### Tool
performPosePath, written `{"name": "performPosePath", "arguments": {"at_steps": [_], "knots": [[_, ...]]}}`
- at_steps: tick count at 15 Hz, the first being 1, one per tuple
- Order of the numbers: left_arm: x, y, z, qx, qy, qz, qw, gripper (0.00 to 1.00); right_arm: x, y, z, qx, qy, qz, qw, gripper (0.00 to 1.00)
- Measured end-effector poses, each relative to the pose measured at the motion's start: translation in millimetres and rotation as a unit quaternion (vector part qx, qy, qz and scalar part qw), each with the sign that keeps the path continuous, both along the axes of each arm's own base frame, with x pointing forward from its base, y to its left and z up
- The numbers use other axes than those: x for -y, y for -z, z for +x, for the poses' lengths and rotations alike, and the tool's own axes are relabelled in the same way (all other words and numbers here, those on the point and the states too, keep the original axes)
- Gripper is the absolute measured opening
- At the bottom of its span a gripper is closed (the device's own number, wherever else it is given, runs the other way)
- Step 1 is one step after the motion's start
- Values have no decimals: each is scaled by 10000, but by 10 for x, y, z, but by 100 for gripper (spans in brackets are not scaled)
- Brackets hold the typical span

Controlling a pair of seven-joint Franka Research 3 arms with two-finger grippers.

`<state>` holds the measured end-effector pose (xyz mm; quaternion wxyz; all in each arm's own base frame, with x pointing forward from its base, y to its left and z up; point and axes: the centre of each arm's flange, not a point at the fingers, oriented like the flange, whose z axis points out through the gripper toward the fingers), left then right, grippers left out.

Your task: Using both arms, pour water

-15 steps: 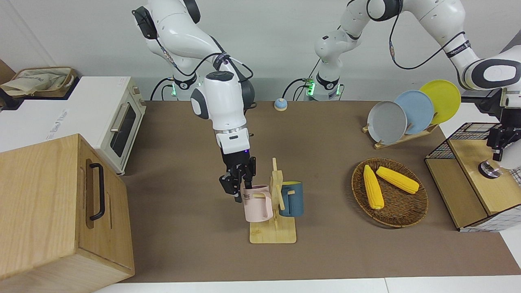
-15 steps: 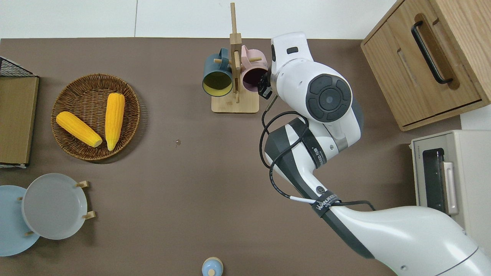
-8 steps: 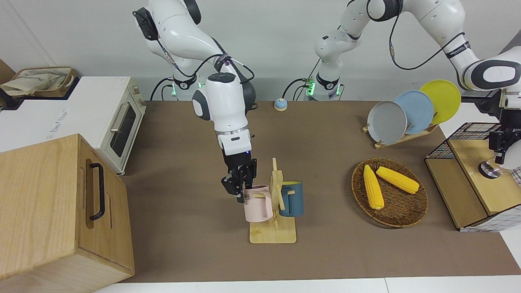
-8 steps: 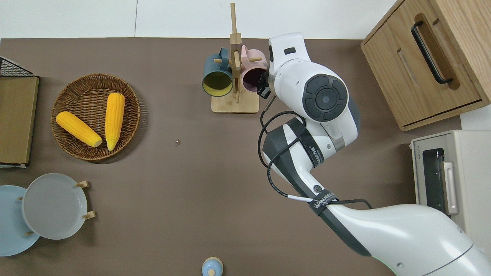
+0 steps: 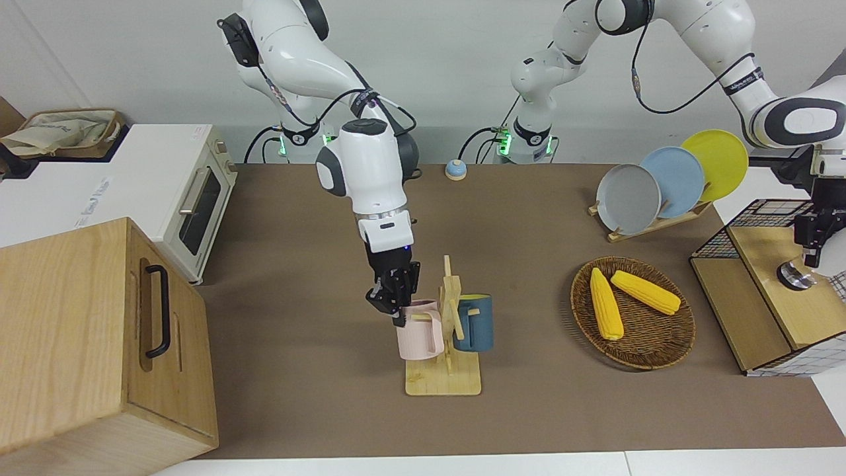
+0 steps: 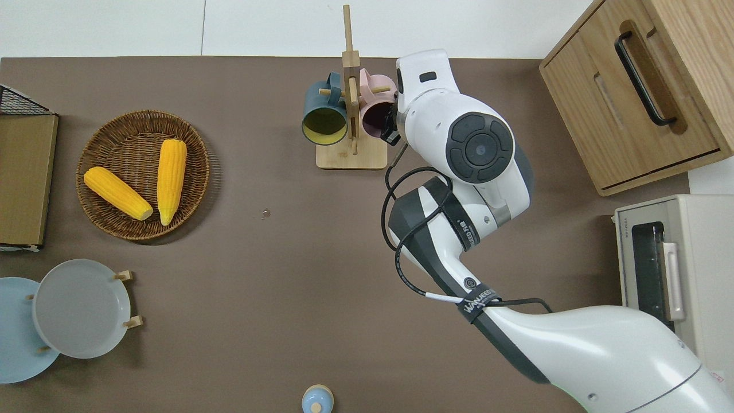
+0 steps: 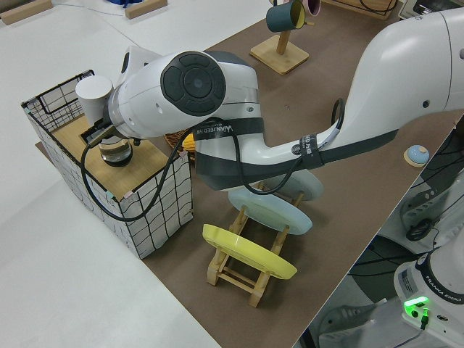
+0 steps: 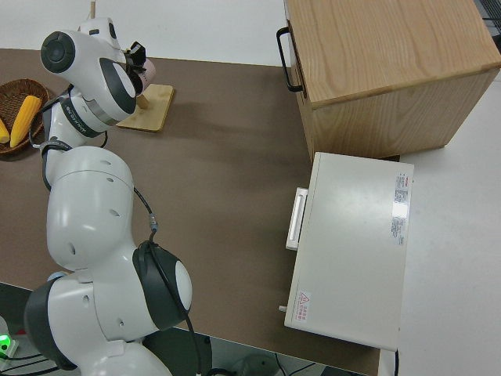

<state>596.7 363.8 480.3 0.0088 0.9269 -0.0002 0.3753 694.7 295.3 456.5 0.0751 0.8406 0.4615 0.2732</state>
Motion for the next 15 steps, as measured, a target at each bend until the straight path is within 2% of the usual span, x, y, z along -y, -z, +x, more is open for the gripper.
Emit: {"name": "performPosePath", "arguments": {"at_steps": [5,15], "knots": [[1,0,1,1,0,1,10000,63,25,0,14,7,21,-12,10000,17],[-2,-4,1,4,-2,3,10000,63,103,-16,57,50,86,-35,9999,5]]}}
